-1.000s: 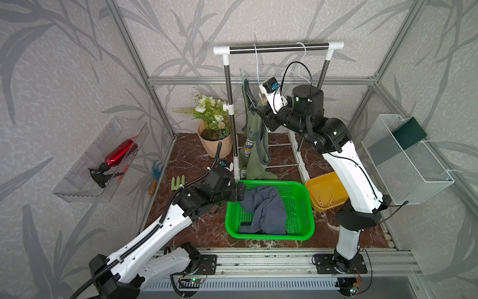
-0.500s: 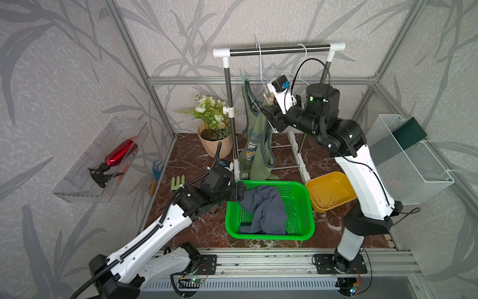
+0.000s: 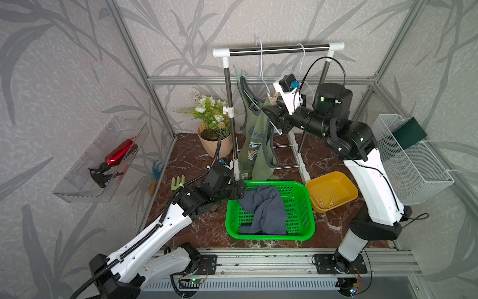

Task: Remove the clothespins securing tank tops to the hanger
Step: Pick up the hanger from the clothesline.

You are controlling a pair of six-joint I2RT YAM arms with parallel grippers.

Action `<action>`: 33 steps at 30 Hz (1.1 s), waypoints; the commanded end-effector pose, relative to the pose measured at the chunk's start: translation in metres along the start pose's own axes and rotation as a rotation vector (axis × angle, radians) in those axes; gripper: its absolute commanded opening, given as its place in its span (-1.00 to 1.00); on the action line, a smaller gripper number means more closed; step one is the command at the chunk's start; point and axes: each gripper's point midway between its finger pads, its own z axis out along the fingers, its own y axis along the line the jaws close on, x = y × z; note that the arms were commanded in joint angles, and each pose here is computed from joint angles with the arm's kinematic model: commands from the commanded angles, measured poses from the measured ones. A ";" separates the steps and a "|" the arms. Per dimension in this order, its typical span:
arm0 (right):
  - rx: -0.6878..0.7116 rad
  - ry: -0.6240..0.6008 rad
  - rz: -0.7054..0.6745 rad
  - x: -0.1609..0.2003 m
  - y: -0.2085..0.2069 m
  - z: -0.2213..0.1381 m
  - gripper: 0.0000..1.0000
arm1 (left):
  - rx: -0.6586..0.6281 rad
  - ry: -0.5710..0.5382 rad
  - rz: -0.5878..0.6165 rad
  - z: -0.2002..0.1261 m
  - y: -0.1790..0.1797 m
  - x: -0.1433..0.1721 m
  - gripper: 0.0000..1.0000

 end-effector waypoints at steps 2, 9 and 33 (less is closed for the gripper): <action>-0.009 -0.160 -0.015 -0.045 0.003 -0.047 -1.00 | -0.006 -0.082 0.025 -0.017 -0.006 -0.032 0.72; -0.023 -0.162 -0.022 -0.033 0.011 -0.075 -1.00 | -0.005 -0.160 0.047 -0.041 -0.018 -0.071 0.73; -0.281 -0.081 0.115 0.105 0.090 -0.161 -1.00 | -0.083 -0.192 -0.068 -0.058 -0.029 -0.157 0.89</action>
